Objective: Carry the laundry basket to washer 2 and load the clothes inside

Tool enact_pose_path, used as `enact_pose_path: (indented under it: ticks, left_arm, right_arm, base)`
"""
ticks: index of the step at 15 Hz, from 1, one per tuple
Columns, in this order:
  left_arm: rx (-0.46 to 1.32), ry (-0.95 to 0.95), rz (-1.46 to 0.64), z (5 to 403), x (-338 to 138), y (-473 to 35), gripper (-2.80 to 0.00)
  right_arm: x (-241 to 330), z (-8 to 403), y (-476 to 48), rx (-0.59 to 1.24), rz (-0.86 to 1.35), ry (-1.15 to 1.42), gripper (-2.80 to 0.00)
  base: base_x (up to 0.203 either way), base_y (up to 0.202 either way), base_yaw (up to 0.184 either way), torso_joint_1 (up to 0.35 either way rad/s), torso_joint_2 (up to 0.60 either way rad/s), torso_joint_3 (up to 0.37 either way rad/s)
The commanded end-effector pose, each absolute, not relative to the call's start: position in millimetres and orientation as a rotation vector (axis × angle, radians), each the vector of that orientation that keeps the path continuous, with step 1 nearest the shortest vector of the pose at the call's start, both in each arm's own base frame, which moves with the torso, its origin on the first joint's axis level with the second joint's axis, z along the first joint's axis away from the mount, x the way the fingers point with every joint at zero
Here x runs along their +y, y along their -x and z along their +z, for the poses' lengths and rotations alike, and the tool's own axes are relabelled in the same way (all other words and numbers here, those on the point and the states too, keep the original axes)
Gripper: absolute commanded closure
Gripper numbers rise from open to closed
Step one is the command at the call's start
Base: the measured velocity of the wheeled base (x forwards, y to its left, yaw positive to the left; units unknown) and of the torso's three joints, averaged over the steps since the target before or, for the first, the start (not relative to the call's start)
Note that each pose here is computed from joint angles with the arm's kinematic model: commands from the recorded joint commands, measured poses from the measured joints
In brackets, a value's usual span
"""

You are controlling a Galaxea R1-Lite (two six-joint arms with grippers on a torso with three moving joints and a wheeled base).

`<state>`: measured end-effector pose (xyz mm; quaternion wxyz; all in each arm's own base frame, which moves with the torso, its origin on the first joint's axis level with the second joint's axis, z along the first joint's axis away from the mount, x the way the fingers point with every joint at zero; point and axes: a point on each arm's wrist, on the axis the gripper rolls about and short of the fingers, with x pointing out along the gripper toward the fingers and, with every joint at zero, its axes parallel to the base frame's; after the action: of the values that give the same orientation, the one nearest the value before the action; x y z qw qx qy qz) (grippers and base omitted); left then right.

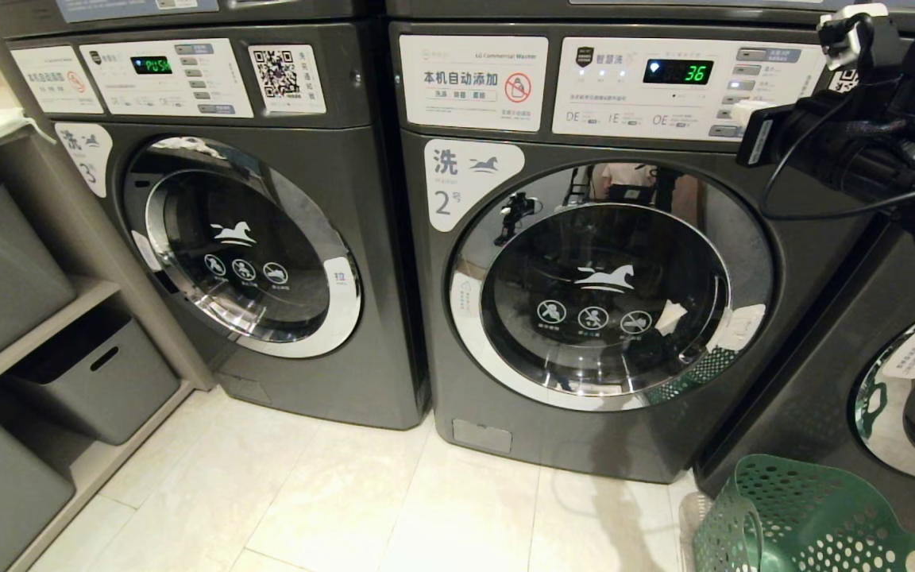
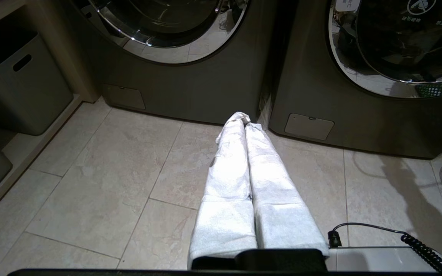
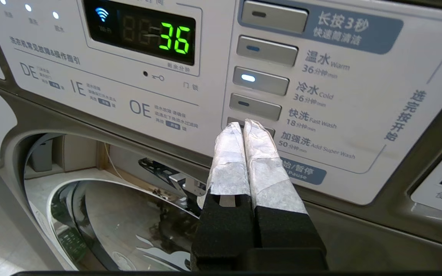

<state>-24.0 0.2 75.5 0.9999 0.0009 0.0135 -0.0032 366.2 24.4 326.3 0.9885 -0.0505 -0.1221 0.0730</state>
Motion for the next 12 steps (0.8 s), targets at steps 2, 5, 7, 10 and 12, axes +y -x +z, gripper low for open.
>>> enact_pose_path:
  ticks: [2, 5, 7, 10, 12]
  left_arm:
    - [0.029, 0.000, -0.006, 75.4, 0.2, 23.9, 0.00]
    - [0.029, 0.000, -0.006, 75.4, 0.2, 23.9, 0.00]
    - [0.029, 0.000, -0.006, 75.5, 0.2, 23.9, 0.00]
    - [0.028, 0.000, -0.006, 75.7, 0.2, 24.0, 0.00]
    - [0.029, 0.000, -0.006, 75.4, 0.2, 23.9, 0.00]
  right_arm:
    - [24.2, 324.2, -366.2, -0.240, 0.146, 0.102, 0.00]
    - [23.3, 311.9, -368.8, -0.200, 0.145, 0.102, 0.00]
    - [23.3, 308.1, -371.4, -0.193, 0.145, 0.101, 0.00]
    - [23.4, 307.4, -373.7, -0.195, 0.144, 0.101, 0.00]
    - [23.4, 307.9, -373.8, -0.196, 0.144, 0.101, 0.00]
  base:
    - [0.000, 0.000, 0.000, 0.000, 0.00, 0.000]
    - [0.000, 0.000, 0.000, 0.000, 0.00, 0.000]
    - [0.000, 0.000, 0.000, 0.000, 0.00, 0.000]
    - [0.000, 0.000, 0.000, 0.000, 0.00, 0.000]
    - [0.000, 0.000, 0.000, 0.000, 0.00, 0.000]
